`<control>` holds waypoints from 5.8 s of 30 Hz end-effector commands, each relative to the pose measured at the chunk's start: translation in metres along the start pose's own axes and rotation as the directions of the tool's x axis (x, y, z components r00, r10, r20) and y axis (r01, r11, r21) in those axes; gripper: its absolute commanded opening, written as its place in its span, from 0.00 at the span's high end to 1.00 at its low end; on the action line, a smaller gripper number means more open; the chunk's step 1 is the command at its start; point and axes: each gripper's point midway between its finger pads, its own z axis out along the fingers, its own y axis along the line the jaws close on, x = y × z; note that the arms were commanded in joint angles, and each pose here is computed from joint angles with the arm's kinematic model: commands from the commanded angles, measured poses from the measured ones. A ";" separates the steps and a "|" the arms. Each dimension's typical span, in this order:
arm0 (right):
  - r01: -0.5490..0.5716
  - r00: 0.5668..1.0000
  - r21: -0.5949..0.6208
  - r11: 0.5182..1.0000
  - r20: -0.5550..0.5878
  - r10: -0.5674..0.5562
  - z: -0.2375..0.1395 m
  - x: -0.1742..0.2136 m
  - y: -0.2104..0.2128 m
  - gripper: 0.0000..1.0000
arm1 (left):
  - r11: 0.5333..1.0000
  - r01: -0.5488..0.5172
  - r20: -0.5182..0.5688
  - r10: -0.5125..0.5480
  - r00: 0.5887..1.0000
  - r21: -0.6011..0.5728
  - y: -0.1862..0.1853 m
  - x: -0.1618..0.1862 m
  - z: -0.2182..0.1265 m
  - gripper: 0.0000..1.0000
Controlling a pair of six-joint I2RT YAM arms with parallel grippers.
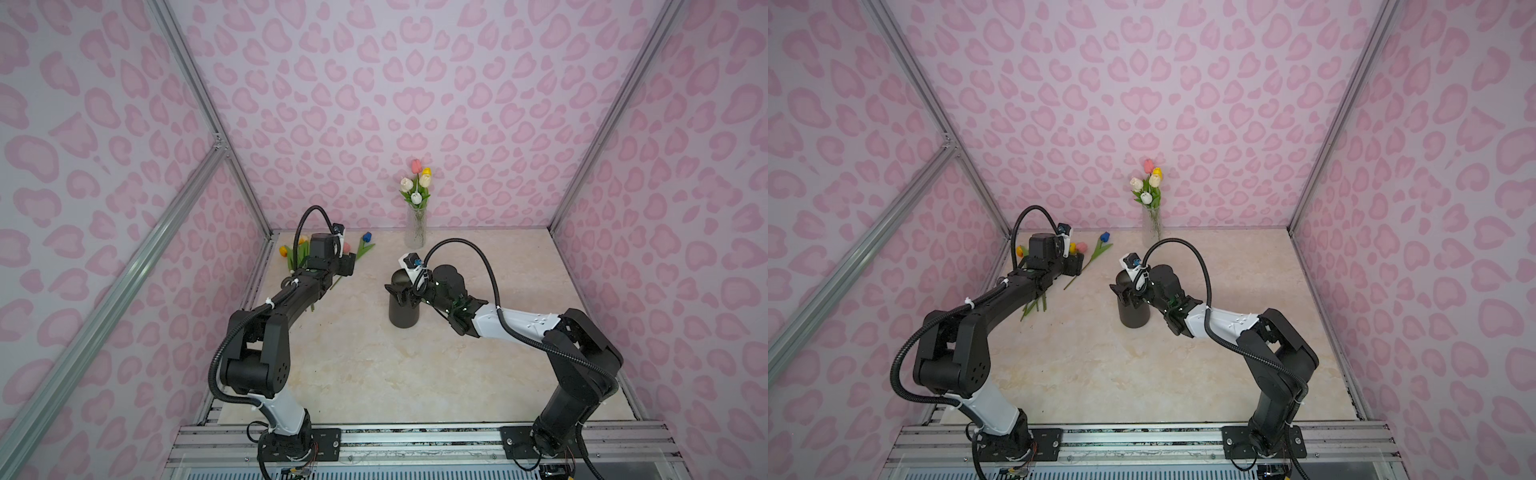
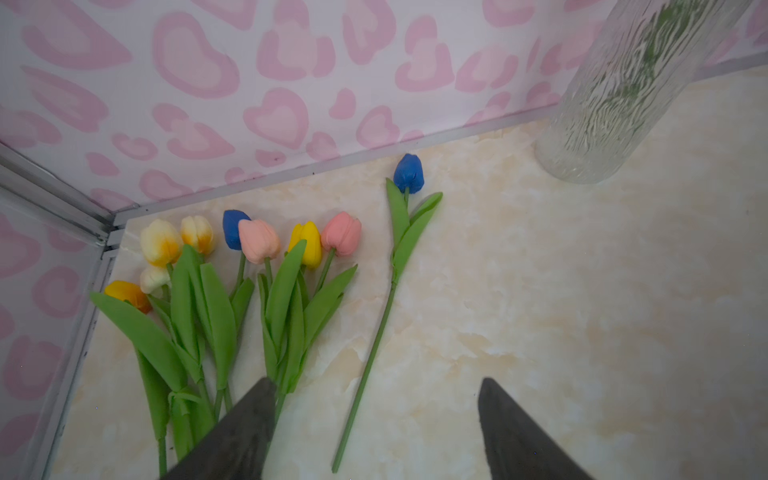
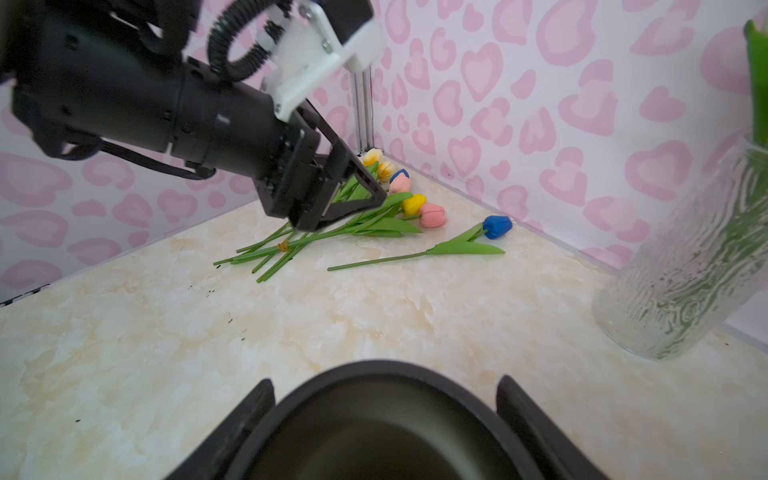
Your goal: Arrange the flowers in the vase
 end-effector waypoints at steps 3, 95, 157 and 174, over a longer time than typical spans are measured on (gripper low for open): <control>-0.015 0.989 -0.057 0.998 0.146 0.024 0.000 -0.033 0.011 0.56 | 0.999 -0.048 -0.152 0.050 0.987 0.018 -0.005 0.024 0.025 0.25; 0.190 0.886 0.113 0.975 0.408 -0.220 -0.137 -0.111 0.027 0.04 | 0.951 0.168 -0.261 -0.098 0.960 0.260 -0.036 -0.025 -0.019 0.97; 0.197 0.891 0.179 0.964 0.379 -0.252 -0.124 -0.092 0.014 0.05 | 0.828 -0.258 0.594 -0.109 0.797 0.499 -0.193 -0.034 -0.176 0.78; 0.206 0.895 0.195 0.959 0.358 -0.265 -0.121 -0.089 0.011 0.05 | 0.877 -0.246 0.606 -0.064 0.793 0.414 -0.175 -0.028 -0.189 0.70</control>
